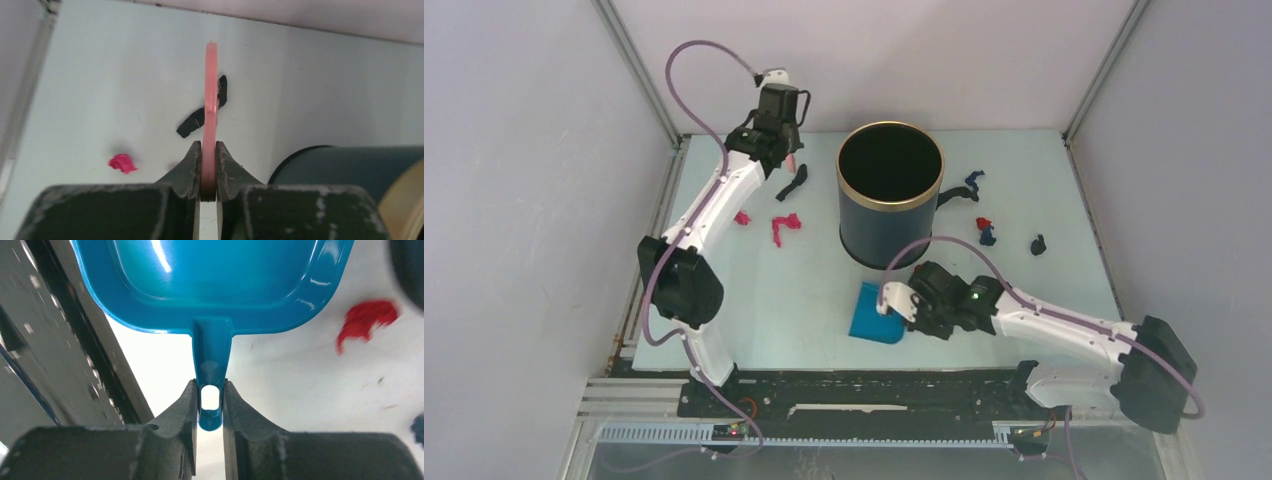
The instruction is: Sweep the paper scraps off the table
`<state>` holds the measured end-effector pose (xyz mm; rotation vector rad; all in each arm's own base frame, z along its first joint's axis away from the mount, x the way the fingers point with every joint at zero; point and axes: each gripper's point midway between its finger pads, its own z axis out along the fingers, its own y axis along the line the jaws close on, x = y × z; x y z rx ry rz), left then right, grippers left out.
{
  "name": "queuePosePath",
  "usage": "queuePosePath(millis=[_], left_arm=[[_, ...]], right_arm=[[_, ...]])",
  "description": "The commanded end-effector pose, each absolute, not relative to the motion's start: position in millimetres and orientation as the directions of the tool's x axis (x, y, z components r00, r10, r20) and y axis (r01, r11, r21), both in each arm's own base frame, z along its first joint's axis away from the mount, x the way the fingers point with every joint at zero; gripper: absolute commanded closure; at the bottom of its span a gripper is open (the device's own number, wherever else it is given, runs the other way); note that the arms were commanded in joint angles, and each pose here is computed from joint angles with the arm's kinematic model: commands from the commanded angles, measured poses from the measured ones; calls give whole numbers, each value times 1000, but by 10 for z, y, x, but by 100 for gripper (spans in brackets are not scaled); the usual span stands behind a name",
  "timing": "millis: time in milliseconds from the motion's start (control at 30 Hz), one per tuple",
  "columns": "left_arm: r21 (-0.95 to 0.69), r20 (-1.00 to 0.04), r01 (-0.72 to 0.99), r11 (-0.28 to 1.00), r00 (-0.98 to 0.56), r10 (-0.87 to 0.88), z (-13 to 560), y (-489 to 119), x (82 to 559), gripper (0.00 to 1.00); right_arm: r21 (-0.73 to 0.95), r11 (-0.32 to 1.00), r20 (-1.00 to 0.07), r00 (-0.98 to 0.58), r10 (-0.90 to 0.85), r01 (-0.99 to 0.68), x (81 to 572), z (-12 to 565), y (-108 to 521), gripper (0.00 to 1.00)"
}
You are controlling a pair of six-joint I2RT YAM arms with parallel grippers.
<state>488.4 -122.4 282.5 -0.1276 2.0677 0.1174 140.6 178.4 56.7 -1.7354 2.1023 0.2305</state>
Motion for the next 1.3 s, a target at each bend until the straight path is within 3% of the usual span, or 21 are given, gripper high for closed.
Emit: queuePosePath(millis=[0, 100, 200, 467, 700, 833, 967, 1100, 1267], left_arm=[[-354, -829, -229, 907, -372, -418, 2814, -1151, 5186, 100], [-525, -742, -276, 805, -315, -592, 2672, -1081, 5280, 100], [-595, -690, -320, 738, -268, -672, 2505, -1023, 5333, 100], [-624, -609, -418, 661, -270, -746, 1995, -1008, 5412, 100], [-544, -625, -510, 667, -285, -727, 1624, -717, 4910, 100], [-586, -543, -524, 617, -311, -780, 1434, -650, 4556, 100], [-671, -440, -431, 603, -424, -792, 1425, -898, 3965, 100], [-685, -488, -363, 631, -414, -768, 1584, -831, 3364, 100], [-550, -691, -239, 800, -409, -596, 2107, -577, 2805, 100]], right_arm=[[-87, 314, -484, -235, -843, -946, 1602, 908, 2300, 100], [-62, 381, -456, -314, -833, -922, 1689, 932, 2478, 100], [-37, 433, -415, -380, -827, -901, 1685, 878, 2630, 100], [-10, 444, -356, -412, -839, -896, 1548, 645, 2893, 100], [-81, 422, -266, -388, -882, -903, 1613, 515, 2858, 100], [-74, 407, -248, -379, -892, -910, 1574, 487, 2855, 100], [-100, 394, -250, -360, -899, -914, 1597, 506, 2799, 100], [-121, 378, -253, -340, -906, -918, 1621, 533, 2750, 100], [-106, 363, -230, -332, -915, -926, 1573, 482, 2693, 100]])
